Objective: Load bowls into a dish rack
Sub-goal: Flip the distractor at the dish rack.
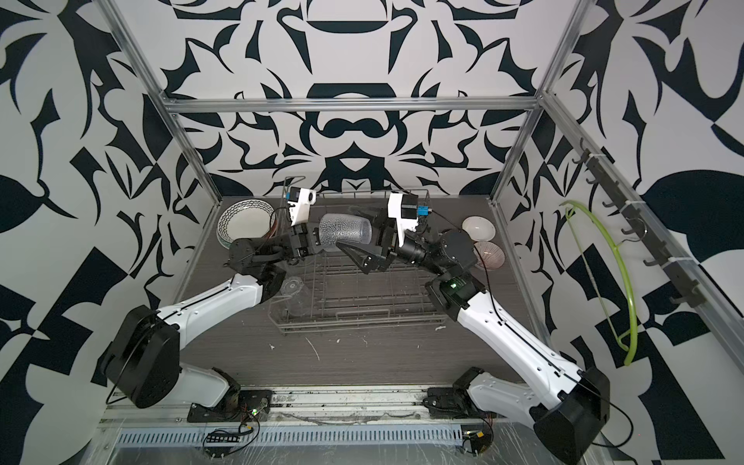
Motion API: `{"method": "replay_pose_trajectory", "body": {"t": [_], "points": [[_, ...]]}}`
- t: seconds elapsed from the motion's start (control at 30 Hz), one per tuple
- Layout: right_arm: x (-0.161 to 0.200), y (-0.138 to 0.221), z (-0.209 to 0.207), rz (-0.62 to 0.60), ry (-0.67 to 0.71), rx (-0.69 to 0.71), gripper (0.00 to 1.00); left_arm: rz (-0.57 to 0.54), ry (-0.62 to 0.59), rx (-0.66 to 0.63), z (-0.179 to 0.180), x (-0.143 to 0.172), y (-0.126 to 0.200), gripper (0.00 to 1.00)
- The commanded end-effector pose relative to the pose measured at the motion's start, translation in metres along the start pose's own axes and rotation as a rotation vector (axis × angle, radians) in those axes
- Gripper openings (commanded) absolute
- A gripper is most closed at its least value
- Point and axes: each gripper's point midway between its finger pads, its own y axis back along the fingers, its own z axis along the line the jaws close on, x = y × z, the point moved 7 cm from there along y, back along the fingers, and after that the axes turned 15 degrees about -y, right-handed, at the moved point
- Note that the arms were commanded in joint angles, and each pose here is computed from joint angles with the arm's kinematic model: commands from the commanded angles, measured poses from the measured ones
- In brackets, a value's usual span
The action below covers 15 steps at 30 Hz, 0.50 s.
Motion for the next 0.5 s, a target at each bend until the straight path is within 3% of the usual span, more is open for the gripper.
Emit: {"method": "replay_pose_trajectory", "body": {"t": [0.0,0.33,0.47], "points": [[-0.0127,-0.0016,0.0084,-0.039,0.031,-0.048,0.91,-0.005,-0.069,0.048,-0.0117,-0.0071,-0.0047,0.00],[-0.0112,-0.0074,0.0022,-0.047,0.013,-0.067,0.87,-0.002,-0.057,0.048,-0.0074,-0.0059,-0.0072,0.00],[-0.0126,-0.0100,0.0040,-0.028,0.015,-0.095,0.74,-0.002,-0.059,0.046,-0.0071,-0.0058,-0.0068,0.00]]}}
